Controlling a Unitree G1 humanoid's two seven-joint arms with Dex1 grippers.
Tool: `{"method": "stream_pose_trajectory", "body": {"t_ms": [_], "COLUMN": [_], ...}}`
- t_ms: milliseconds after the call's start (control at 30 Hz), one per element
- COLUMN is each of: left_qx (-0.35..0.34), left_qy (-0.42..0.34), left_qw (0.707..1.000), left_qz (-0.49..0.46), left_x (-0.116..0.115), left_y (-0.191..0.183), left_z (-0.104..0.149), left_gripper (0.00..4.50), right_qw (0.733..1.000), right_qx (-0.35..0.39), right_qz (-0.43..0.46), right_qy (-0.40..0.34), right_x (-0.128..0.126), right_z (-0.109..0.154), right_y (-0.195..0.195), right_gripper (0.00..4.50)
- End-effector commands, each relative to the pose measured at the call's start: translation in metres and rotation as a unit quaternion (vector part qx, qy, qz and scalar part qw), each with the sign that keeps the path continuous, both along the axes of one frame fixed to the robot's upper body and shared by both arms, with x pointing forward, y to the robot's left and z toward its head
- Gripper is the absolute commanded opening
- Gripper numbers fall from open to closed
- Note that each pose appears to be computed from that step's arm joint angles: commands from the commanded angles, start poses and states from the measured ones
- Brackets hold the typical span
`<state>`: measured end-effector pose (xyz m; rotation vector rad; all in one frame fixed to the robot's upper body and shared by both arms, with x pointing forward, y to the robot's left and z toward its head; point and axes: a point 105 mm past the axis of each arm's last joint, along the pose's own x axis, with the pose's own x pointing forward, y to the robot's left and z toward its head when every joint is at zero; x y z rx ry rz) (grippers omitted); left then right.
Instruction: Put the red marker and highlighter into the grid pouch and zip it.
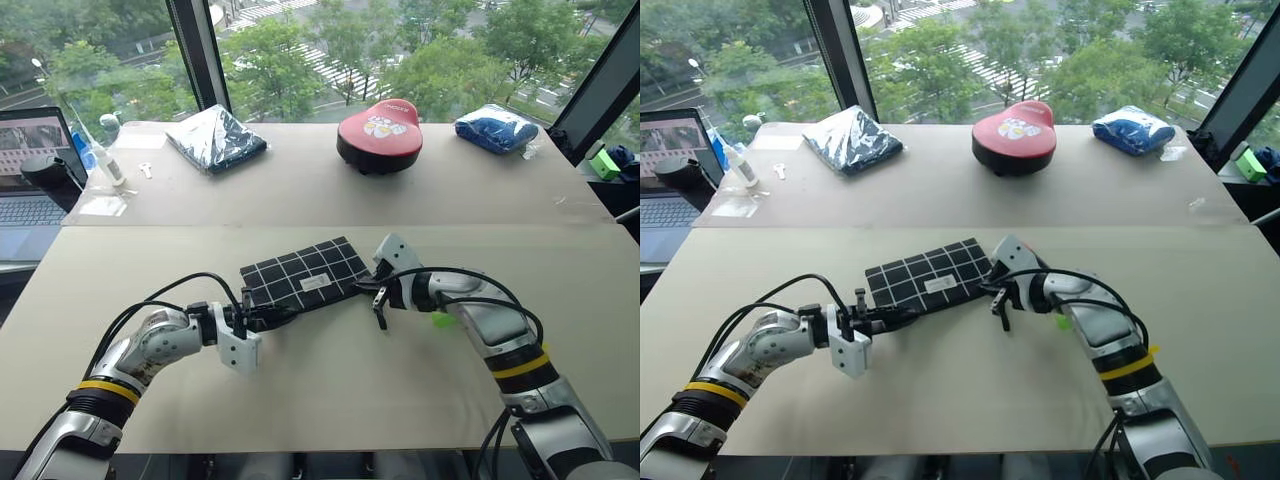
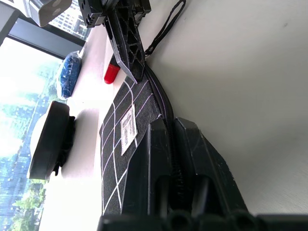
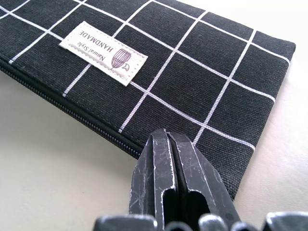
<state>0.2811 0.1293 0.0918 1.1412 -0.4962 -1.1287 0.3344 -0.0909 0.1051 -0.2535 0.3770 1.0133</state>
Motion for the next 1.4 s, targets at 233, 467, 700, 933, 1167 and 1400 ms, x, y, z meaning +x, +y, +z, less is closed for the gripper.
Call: {"method": "stream_pose_trajectory", "body": {"t_ms": [233, 467, 700, 933, 1167, 1400], "left_qx": [-0.101, -0.217, -0.236, -0.233, -0.254, -0.27], "left_qy": [0.089, 0.155, 0.177, 0.183, 0.177, 0.177], "left_qw": [0.988, 0.958, 0.949, 0.949, 0.945, 0.94], "left_qz": [0.07, 0.107, 0.111, 0.111, 0.106, 0.108], "left_x": [0.015, 0.025, 0.021, 0.015, 0.013, 0.012], "left_y": [0.004, 0.005, 0.0, -0.002, -0.012, -0.018], "left_z": [0.024, 0.063, 0.066, 0.059, 0.067, 0.072], "left_gripper": [0.0, 0.0, 0.0, 0.0, 0.0, 0.0], "right_qw": [0.988, 0.986, 0.992, 0.991, 0.991, 0.989], "right_qx": [0.157, 0.162, 0.062, 0.044, 0.025, 0.029], "right_qz": [-0.005, -0.044, -0.109, -0.119, -0.125, -0.136], "right_qy": [0.014, -0.019, -0.031, -0.049, -0.049, -0.049], "right_x": [0.0, -0.002, 0.018, 0.04, 0.052, 0.062], "right_z": [0.069, 0.094, 0.058, 0.057, 0.052, 0.049], "right_y": [-0.007, -0.048, -0.04, -0.013, -0.006, -0.004], "right_gripper": [3.18, 3.44, 3.44, 3.44, 3.44, 2.39]}}
